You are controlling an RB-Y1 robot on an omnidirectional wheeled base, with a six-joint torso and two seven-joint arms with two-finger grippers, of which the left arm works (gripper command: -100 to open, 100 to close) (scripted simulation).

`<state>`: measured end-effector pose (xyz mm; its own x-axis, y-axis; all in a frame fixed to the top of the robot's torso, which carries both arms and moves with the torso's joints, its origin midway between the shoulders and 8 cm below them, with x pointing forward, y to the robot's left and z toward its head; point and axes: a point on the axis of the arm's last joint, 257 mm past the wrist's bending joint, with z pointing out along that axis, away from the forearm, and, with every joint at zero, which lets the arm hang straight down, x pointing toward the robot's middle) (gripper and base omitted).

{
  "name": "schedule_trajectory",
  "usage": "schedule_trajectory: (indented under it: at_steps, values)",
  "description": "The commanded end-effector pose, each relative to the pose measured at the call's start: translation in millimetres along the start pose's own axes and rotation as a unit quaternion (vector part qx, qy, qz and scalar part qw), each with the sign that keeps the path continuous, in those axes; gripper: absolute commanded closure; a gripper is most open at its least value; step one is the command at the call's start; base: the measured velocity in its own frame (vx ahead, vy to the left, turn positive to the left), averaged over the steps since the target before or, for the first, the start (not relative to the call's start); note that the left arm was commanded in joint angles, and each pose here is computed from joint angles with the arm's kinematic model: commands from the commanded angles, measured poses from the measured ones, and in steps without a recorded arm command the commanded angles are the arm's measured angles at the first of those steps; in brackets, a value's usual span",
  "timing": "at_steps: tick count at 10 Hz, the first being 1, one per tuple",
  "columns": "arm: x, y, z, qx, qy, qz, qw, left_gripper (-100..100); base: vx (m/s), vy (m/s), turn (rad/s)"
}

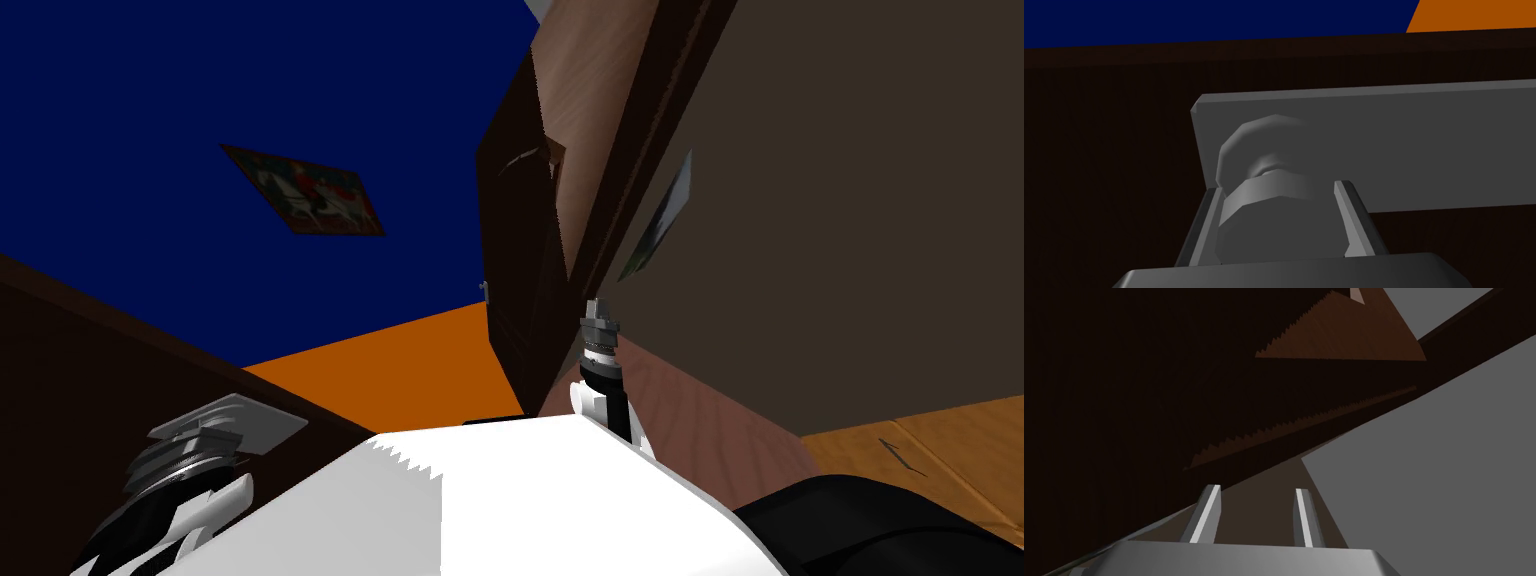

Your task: Push the door open

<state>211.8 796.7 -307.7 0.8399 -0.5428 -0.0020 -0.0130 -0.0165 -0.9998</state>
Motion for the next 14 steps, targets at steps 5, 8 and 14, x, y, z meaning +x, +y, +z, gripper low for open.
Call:
schedule_trajectory:
  at_steps: [5,8,14]
  values:
    - [3.8,-1.8,1.5,0.002,-0.006,0.0,1.0,100,-0.029,0.073,0.012]
    - [8.7,-2.9,3.5,0.004,-0.011,0.0,0.9999,100,-0.025,0.165,0.131]
    - [13.2,-8.5,6.8,0.008,-0.006,-0.001,0.9999,-100,-0.017,-0.197,-0.004]
